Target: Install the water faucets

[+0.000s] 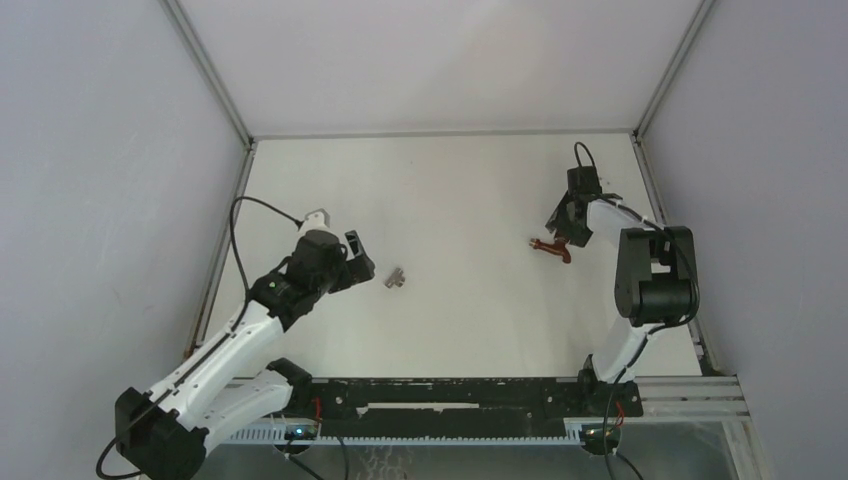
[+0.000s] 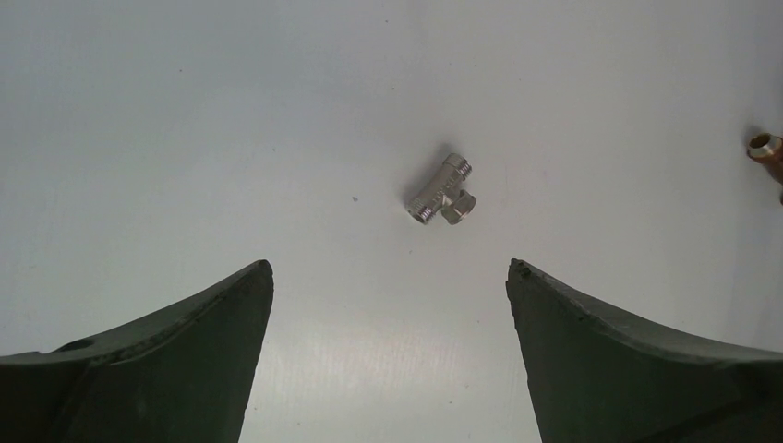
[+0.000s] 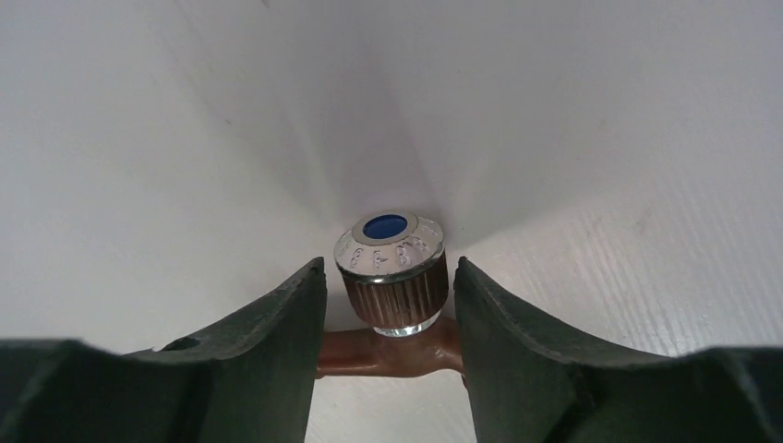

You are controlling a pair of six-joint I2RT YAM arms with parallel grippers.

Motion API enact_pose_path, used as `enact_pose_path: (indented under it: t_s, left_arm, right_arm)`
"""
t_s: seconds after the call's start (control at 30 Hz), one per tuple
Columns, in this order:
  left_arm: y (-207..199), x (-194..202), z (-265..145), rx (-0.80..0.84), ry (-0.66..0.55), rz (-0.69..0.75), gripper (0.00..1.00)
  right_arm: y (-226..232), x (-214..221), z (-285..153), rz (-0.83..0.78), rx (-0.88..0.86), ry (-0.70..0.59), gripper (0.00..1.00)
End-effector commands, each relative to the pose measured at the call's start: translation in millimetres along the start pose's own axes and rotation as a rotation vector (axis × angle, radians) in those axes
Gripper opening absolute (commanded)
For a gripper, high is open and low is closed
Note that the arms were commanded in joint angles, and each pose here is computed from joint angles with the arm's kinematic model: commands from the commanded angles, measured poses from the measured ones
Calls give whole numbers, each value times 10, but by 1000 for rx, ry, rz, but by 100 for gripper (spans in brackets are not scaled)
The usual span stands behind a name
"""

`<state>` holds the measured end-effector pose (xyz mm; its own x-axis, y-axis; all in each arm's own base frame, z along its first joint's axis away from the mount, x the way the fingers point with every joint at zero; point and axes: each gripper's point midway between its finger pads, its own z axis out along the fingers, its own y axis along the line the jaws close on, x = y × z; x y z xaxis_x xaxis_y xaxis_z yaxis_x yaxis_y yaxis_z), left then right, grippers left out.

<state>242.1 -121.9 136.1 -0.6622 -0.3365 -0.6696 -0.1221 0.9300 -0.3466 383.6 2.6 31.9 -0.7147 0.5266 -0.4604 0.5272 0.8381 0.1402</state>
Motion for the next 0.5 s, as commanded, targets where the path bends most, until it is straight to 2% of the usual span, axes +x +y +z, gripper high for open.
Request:
enact_pose_path:
  t_s: [0.0,0.13,0.23,0.47]
  left_arm:
    - [-85,-116,-21,21,-7,-20,100]
    - [-161,-141,63,19,22,10,100]
    - [-227,-197,131,15,29,23,100]
    - [-344,-216,322,8,73,61,98]
  right_arm:
    - [121,-125,8,12,-42,-22,59]
    - [192,-48,-22,-18,-64,-16,50]
    - [253,49,-87,-64,-78,-9,40]
    - [424,595,-285,-181,-112,45,38]
